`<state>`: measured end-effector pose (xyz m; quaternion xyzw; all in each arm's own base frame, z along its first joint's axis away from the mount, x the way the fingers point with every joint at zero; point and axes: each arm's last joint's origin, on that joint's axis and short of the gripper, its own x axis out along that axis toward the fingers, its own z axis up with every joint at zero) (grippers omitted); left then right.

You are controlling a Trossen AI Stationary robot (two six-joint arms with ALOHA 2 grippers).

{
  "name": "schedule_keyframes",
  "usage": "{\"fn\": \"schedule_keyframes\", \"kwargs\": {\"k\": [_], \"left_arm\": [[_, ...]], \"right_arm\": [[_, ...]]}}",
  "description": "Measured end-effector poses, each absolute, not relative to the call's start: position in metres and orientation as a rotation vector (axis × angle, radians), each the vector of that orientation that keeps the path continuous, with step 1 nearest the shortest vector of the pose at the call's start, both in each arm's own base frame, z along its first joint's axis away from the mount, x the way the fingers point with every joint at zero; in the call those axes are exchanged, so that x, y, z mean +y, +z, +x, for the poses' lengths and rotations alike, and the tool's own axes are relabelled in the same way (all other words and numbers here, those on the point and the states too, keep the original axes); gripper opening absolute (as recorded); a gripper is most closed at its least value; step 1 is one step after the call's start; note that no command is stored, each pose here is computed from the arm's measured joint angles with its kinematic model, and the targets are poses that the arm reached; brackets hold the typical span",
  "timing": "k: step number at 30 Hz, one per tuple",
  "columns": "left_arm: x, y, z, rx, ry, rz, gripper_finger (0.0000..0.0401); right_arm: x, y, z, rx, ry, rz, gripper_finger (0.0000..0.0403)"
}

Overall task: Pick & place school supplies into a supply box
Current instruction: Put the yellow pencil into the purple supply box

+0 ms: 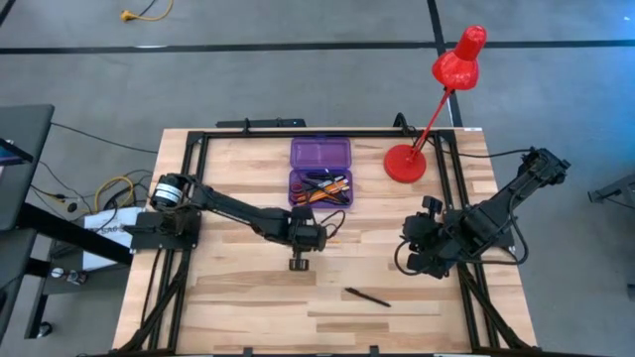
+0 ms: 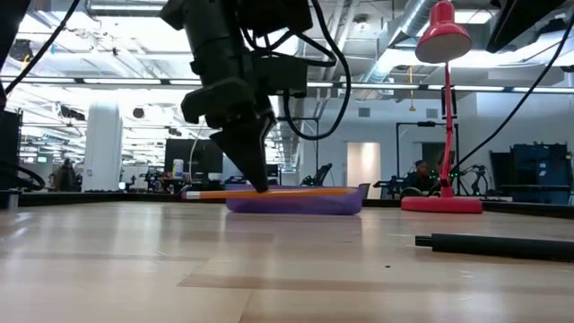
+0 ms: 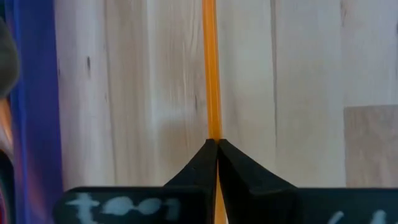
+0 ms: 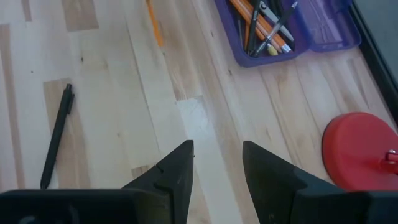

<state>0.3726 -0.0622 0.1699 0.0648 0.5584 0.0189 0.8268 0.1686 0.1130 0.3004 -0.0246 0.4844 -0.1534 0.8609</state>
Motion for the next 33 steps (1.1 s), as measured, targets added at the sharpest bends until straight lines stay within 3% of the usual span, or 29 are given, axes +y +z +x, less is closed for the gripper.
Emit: {"fn": "schedule_keyframes", "kwargs": {"k": [24,33], "left_arm": [[-0.018,0.176,0.377,1.180,0.042,0.202,0.0000],[0.017,0.208,0.391,1.133,0.090,0.306,0.0000]], "right_arm": [[0.112,0.300,0.167,1.028,-0.339,-0.053,0.0131],[0.111,0.300,0.166,1.036,-0.349,-0.054,0.0131]]}}
